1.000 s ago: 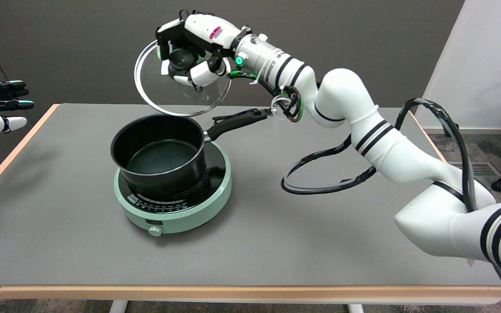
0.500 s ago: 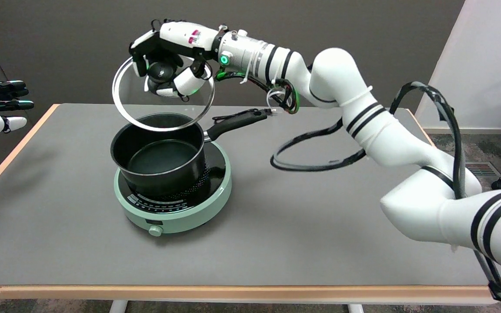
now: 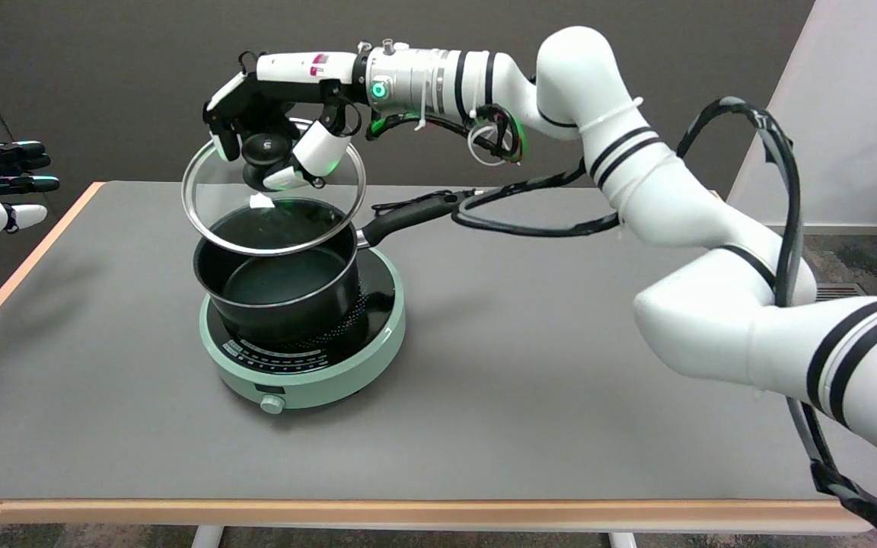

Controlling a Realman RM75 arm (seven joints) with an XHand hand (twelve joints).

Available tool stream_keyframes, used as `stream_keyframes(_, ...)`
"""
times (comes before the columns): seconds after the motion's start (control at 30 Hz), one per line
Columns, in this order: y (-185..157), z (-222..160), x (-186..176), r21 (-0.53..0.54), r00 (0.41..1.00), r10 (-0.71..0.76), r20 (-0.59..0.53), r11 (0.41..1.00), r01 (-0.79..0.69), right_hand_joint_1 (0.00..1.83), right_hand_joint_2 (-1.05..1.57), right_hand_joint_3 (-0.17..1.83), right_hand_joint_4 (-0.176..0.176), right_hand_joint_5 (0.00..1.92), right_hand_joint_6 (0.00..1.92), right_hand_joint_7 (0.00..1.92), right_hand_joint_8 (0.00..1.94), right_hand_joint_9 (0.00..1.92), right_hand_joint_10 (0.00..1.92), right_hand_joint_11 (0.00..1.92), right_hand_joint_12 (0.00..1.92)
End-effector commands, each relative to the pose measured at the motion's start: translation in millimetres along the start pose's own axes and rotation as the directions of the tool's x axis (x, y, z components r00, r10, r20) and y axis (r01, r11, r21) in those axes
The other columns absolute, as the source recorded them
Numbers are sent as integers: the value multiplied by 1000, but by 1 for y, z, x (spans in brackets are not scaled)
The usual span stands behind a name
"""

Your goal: Place the pot lid onto the soup pot.

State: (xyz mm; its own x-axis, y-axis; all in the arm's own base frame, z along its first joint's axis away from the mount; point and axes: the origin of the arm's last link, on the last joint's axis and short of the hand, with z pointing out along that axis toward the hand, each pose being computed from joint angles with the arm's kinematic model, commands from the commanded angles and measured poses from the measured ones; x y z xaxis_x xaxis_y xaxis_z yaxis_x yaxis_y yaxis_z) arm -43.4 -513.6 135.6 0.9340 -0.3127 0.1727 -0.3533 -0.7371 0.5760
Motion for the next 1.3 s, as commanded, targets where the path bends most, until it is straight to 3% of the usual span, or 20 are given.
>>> stream_keyframes(0.03, 3, 24, -16, -35, 971, 119, 210, 993, -114, 1347, 880, 648, 176, 594, 1165, 832, 1425, 816, 1657, 677, 1921)
stream_keyframes(0.3, 7, 36, -29, -55, 952, 234, 196, 972, -228, 1347, 879, 651, 176, 599, 1184, 831, 1428, 809, 1662, 677, 1921)
stream_keyframes(0.93, 14, 40, -28, -84, 957, 264, 117, 963, -255, 1350, 862, 676, 176, 621, 1188, 840, 1424, 807, 1667, 679, 1921)
stream_keyframes(1.3, 11, 43, -36, -82, 955, 269, 128, 962, -260, 1351, 860, 680, 176, 622, 1190, 841, 1425, 808, 1668, 686, 1921)
